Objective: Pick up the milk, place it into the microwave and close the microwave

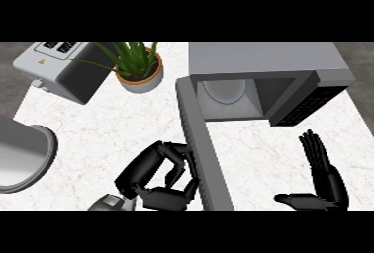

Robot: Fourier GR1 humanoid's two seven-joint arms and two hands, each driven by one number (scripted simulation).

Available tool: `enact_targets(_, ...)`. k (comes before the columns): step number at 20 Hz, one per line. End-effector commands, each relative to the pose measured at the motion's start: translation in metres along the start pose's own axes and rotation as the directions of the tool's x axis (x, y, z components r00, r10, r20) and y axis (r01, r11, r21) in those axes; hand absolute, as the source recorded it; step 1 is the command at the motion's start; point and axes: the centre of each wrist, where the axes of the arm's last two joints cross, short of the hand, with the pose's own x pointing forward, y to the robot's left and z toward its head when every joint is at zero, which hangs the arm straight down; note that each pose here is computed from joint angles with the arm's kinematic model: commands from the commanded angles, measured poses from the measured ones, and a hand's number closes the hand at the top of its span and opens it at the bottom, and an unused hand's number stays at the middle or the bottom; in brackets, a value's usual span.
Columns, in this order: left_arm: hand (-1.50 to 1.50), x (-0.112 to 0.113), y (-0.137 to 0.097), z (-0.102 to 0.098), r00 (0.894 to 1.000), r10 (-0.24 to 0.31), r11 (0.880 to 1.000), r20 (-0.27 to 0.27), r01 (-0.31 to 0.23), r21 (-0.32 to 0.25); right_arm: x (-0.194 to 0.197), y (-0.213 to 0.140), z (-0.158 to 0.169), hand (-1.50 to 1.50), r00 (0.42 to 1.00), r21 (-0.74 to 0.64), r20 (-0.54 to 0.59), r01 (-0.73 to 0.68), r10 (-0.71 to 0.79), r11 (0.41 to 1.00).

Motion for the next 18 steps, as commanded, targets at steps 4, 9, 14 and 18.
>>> enact_targets(4, 1.5, -0.061, -0.047, -0.029, 0.993, -0.096, 0.995, -0.072, 0.094, -0.04, 0.041, -0.031, 0.029, -1.5, 0.998, 0.054, 0.05, -0.037, 0.035, 0.998)
enact_targets(9, 1.5, -0.09, -0.052, -0.037, 0.994, -0.114, 0.992, -0.003, 0.114, 0.059, 0.072, -0.019, 0.024, -1.5, 0.992, 0.118, 0.117, 0.042, -0.055, 0.992)
enact_targets(14, 1.5, -0.098, -0.066, -0.047, 0.993, -0.11, 0.989, 0.032, 0.107, 0.1, 0.103, -0.027, 0.013, -1.5, 0.983, 0.133, 0.148, 0.086, -0.106, 0.987)
enact_targets(18, 1.5, -0.097, -0.076, -0.053, 0.997, -0.08, 0.992, -0.014, 0.081, 0.094, 0.124, -0.022, 0.01, -1.5, 0.976, 0.189, 0.187, 0.079, -0.115, 0.979)
